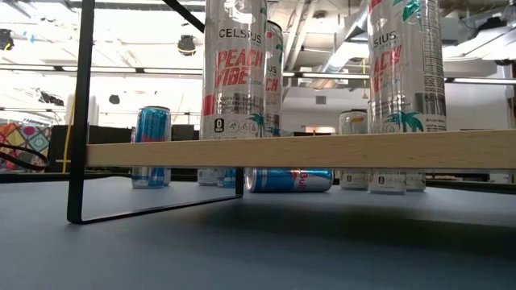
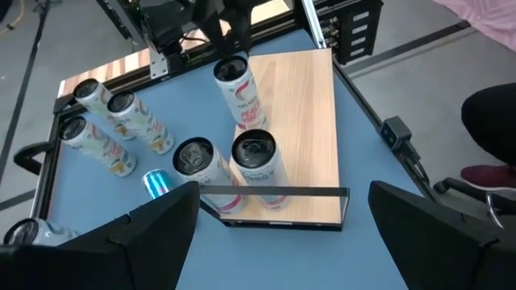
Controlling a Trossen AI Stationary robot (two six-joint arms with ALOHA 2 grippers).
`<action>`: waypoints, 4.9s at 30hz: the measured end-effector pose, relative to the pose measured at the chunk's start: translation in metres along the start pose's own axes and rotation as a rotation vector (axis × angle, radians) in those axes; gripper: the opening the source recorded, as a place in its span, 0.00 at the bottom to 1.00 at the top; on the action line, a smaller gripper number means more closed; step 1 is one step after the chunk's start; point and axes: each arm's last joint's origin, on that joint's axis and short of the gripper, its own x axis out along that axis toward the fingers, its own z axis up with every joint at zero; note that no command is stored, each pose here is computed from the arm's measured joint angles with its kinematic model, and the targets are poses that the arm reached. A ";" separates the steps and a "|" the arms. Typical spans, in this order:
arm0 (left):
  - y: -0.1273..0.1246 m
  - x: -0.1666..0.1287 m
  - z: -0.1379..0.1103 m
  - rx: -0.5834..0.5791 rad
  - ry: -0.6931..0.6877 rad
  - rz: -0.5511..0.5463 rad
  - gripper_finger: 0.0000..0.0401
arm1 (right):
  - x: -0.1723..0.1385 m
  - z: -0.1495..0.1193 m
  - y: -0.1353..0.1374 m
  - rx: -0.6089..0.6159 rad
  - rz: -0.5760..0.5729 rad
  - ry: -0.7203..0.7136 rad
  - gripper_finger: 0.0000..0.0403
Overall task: Place canned beverage on shelf
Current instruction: Put the white pink soda can aligned with the other white pink soda cans on the shelf
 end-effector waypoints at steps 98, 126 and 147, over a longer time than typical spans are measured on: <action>0.001 0.000 -0.009 0.017 0.086 0.012 0.87 | 0.052 0.002 -0.002 -0.131 -0.168 0.097 0.76; 0.001 0.000 -0.009 0.013 0.085 0.017 0.87 | 0.031 0.010 0.001 -0.144 -0.144 -0.052 0.76; 0.001 0.000 -0.009 -0.002 0.085 0.019 0.87 | 0.032 0.007 0.006 -0.250 -0.112 -0.052 0.47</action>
